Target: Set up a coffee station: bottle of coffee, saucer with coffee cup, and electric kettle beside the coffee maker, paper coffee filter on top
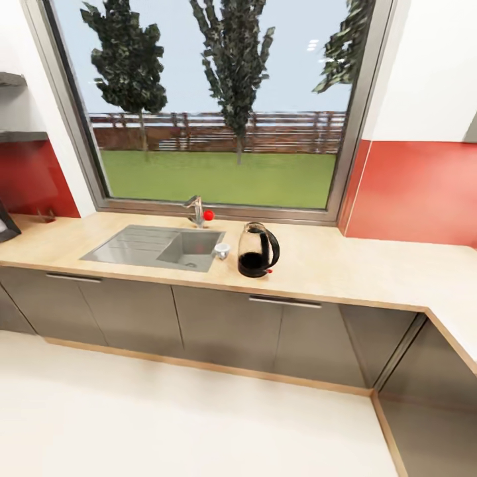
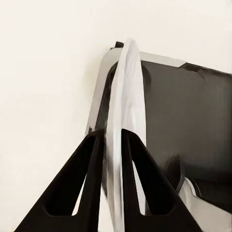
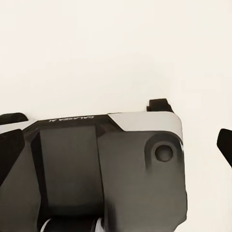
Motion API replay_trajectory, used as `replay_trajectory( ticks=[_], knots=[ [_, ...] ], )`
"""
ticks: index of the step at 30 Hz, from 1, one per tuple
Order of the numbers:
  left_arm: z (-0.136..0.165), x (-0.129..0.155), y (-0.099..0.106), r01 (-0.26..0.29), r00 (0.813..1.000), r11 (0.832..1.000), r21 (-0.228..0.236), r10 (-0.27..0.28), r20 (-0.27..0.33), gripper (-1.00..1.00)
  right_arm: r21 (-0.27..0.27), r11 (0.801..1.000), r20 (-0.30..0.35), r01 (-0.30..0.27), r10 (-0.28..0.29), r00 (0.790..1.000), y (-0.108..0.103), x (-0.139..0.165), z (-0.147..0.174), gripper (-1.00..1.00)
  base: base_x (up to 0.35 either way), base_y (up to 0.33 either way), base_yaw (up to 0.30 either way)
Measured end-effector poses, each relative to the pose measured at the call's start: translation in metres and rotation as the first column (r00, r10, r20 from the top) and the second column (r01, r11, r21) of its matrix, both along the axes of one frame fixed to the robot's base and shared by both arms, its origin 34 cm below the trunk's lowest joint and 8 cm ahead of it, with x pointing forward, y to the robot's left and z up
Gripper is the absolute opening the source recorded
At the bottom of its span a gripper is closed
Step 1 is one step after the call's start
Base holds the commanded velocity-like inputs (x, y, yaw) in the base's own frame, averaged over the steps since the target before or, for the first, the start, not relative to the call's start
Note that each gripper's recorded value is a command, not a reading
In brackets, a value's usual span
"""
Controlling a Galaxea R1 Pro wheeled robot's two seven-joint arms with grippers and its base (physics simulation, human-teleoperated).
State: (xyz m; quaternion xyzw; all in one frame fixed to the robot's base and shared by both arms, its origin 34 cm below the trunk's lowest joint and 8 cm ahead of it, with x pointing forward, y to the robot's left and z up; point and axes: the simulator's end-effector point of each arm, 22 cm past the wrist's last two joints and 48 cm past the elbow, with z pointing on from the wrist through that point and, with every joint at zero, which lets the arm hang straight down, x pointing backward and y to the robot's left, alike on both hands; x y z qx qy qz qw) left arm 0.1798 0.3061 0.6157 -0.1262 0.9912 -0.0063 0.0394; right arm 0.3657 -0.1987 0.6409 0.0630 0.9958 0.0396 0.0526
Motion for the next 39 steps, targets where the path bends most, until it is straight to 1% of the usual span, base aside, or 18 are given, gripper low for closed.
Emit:
replay_trajectory(
  ticks=[9,26,32,39],
  knots=[
    [-0.001,-0.002,-0.002,0.010,1.000,1.000,-0.003,-0.010,-0.006,-1.00,-0.001,1.000,-0.003,0.001,-0.001,1.000,-0.001,-0.001,-0.001,1.00,0.000,0.000,0.275],
    [-0.001,-0.006,-0.003,0.011,1.000,1.000,-0.004,-0.011,-0.017,-1.00,-0.016,1.000,-0.015,0.006,-0.006,1.000,-0.013,-0.006,-0.005,1.00,0.000,0.000,0.275],
    [-0.002,-0.008,-0.003,0.011,1.000,1.000,-0.004,-0.011,-0.021,-1.00,-0.017,1.000,-0.020,0.006,-0.006,1.000,-0.013,-0.009,-0.006,1.00,0.000,0.000,0.275],
    [-0.002,-0.007,-0.004,0.009,1.000,1.000,-0.003,-0.009,-0.014,-1.00,-0.018,1.000,-0.040,0.005,-0.006,0.999,-0.014,-0.023,-0.010,1.00,0.000,0.000,0.275]
  ],
)
